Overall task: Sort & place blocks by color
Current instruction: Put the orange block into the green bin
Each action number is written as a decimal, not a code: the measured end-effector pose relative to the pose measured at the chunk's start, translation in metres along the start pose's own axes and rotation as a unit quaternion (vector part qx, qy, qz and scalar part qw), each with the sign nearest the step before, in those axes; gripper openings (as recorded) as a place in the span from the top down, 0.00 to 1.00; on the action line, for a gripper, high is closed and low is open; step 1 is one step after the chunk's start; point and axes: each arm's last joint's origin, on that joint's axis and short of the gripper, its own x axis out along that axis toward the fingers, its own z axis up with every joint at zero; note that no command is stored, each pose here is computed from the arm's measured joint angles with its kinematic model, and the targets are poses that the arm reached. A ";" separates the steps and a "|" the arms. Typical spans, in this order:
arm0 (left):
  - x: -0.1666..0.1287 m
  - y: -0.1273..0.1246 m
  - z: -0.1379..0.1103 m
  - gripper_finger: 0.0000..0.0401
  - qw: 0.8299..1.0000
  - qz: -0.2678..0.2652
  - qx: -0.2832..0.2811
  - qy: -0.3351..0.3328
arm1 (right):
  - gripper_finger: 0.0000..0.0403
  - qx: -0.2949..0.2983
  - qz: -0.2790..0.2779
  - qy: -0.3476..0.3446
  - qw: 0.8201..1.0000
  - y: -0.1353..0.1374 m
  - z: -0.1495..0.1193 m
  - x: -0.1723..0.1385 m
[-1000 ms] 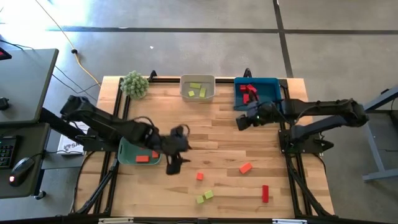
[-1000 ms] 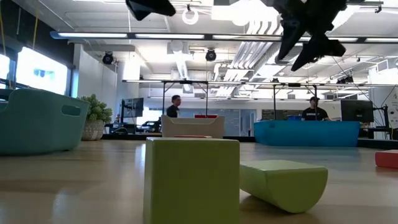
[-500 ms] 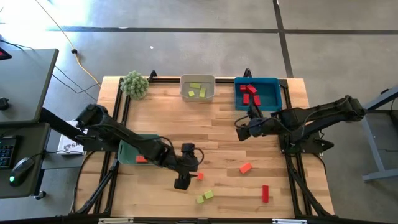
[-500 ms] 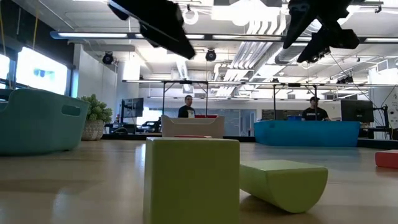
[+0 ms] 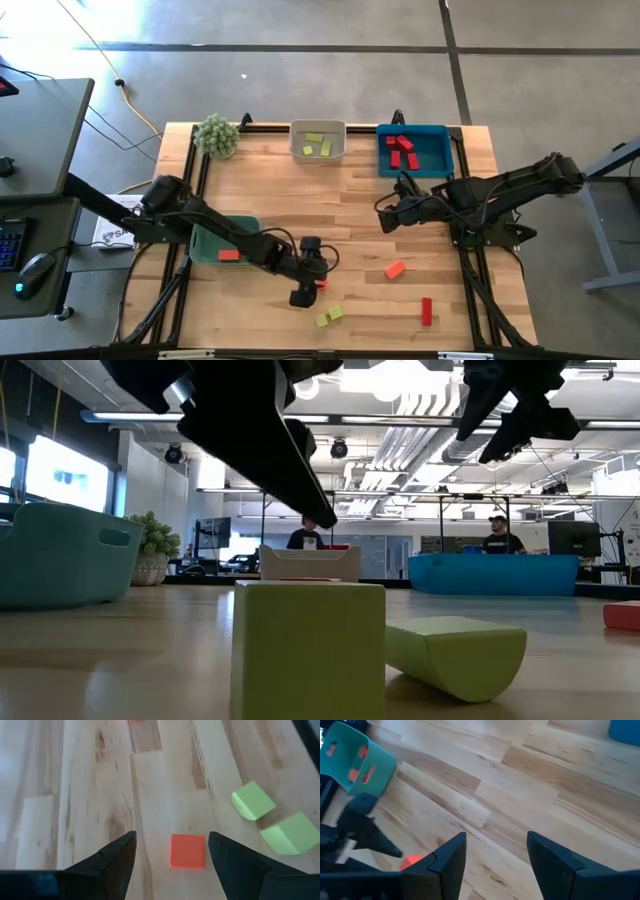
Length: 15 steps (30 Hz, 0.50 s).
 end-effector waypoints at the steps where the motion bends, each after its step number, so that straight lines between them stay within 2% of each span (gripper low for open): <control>1: 0.002 0.000 -0.001 0.40 1.000 0.000 0.000 0.003 | 0.51 0.000 0.000 0.000 1.000 0.000 0.000 0.000; 15: 0.029 -0.004 -0.014 0.40 1.000 -0.013 0.004 0.026 | 0.51 -0.006 -0.010 -0.004 1.000 -0.001 0.000 0.001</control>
